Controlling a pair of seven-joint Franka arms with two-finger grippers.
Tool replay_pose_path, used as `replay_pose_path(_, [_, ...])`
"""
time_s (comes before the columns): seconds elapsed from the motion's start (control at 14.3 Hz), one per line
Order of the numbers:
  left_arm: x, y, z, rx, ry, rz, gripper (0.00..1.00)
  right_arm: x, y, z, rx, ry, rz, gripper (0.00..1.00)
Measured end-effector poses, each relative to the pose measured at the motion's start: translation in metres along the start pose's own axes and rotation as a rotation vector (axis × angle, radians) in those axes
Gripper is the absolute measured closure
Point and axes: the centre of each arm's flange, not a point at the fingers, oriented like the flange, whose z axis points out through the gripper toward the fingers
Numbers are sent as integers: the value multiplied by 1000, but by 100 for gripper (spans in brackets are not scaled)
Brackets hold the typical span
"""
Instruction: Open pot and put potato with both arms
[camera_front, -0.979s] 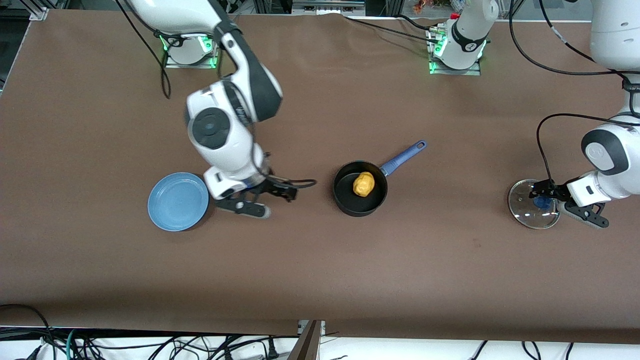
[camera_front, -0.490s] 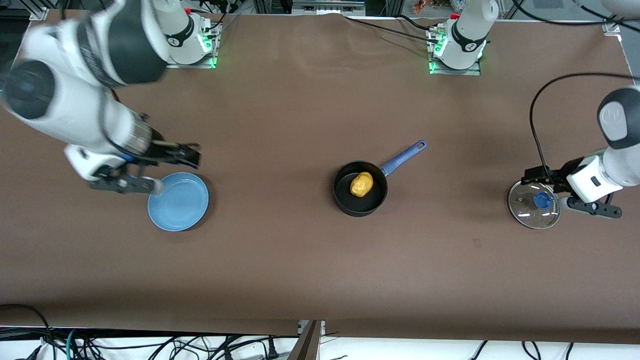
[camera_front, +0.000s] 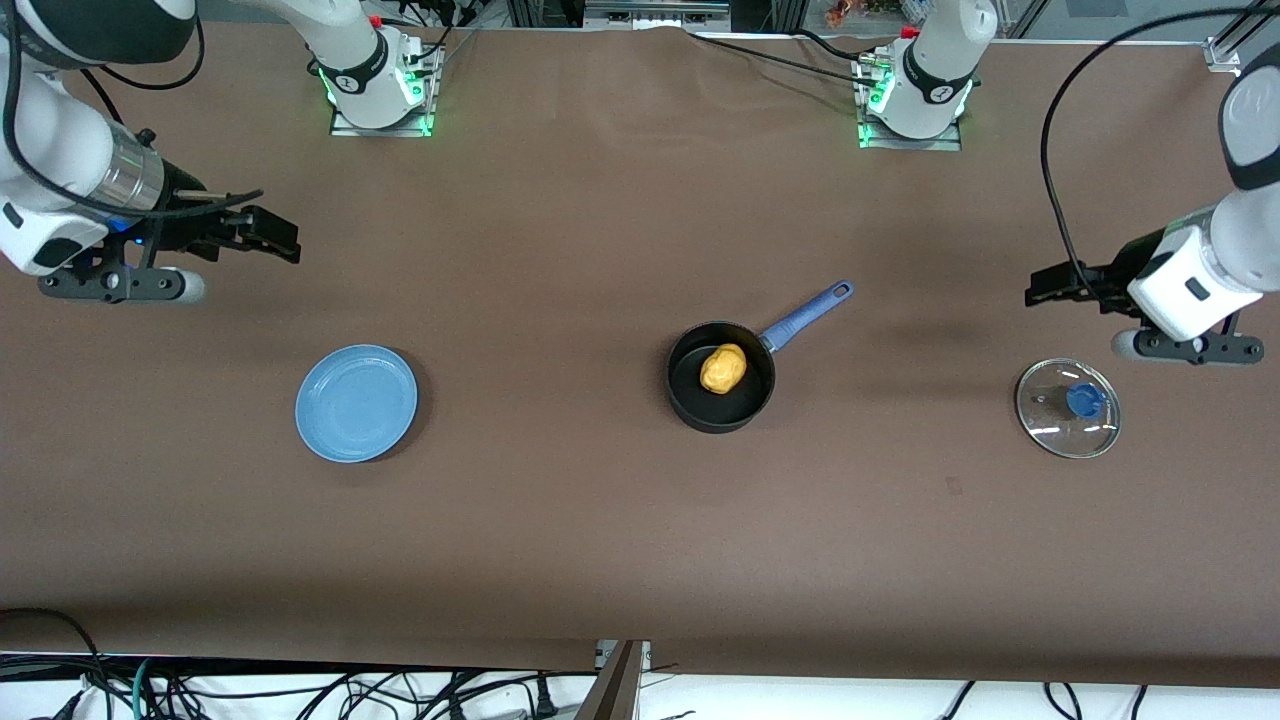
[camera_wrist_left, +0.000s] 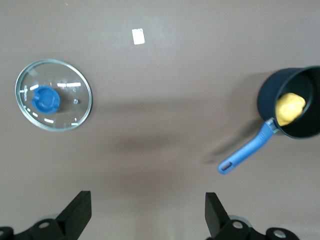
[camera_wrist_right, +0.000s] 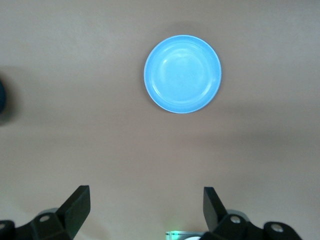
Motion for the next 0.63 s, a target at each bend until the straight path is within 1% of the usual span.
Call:
replay_pose_path(0.14, [-11,9,-13,2,3,-2,0,-10,5,-9,-16,16,-13,0])
replay_pose_path(0.28, [-16,13,-25,29,5,-4,0,-17,19,-16,-14,26,-15,0])
replay_pose_path(0.42, [-18,17,-33,46,12,-10,0,-19,33,-20,-16,34,-21,0])
replay_pose_path(0.63, [-18,19,-36,47,17,-12,0,-18,38,-19,-21,33,-22,0])
